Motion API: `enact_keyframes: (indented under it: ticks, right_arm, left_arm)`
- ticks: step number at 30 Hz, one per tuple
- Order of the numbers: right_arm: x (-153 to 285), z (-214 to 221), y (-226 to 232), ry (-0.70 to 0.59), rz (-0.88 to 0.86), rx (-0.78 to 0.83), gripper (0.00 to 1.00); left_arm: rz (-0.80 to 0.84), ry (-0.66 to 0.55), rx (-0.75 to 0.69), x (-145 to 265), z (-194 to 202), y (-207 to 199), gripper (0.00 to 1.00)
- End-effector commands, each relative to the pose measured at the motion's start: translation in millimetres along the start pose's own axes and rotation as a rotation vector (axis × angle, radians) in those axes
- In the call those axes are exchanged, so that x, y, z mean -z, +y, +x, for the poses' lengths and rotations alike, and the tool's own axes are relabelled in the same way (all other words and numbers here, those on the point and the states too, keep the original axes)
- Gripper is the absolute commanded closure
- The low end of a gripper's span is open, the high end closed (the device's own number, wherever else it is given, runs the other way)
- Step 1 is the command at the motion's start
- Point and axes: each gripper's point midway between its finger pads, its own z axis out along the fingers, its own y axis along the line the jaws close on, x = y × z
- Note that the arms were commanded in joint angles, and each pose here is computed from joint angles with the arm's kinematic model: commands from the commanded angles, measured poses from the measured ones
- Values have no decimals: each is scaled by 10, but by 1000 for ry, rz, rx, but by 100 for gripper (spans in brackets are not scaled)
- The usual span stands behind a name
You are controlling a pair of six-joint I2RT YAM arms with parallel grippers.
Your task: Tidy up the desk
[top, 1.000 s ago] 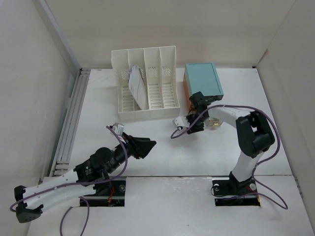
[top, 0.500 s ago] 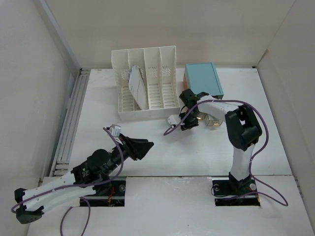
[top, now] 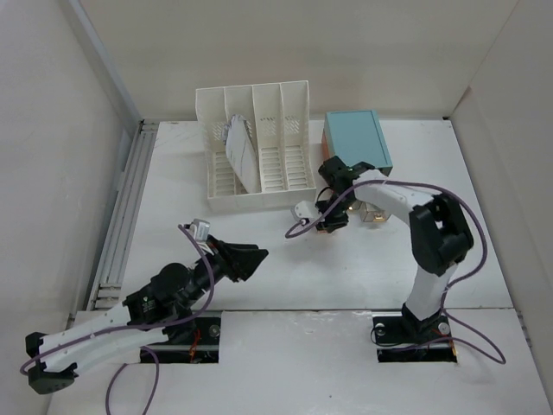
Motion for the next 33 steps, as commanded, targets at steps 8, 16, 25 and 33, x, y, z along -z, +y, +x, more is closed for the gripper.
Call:
enact_keyframes:
  ticks: [8, 16, 25, 33]
  right_arm:
    - [1427, -610, -587, -208, 689, -208, 93]
    - [1650, 372, -468, -8, 827, -491, 93]
    - [1613, 772, -371, 47, 809, -605, 93]
    - [1270, 1072, -331, 88, 694, -687, 91]
  left_arm:
    - [30, 8, -32, -139, 2, -124, 52]
    - [49, 0, -35, -169, -15, -174, 52]
    - [48, 28, -42, -236, 71, -175, 52]
    - [54, 22, -39, -212, 47, -186, 52]
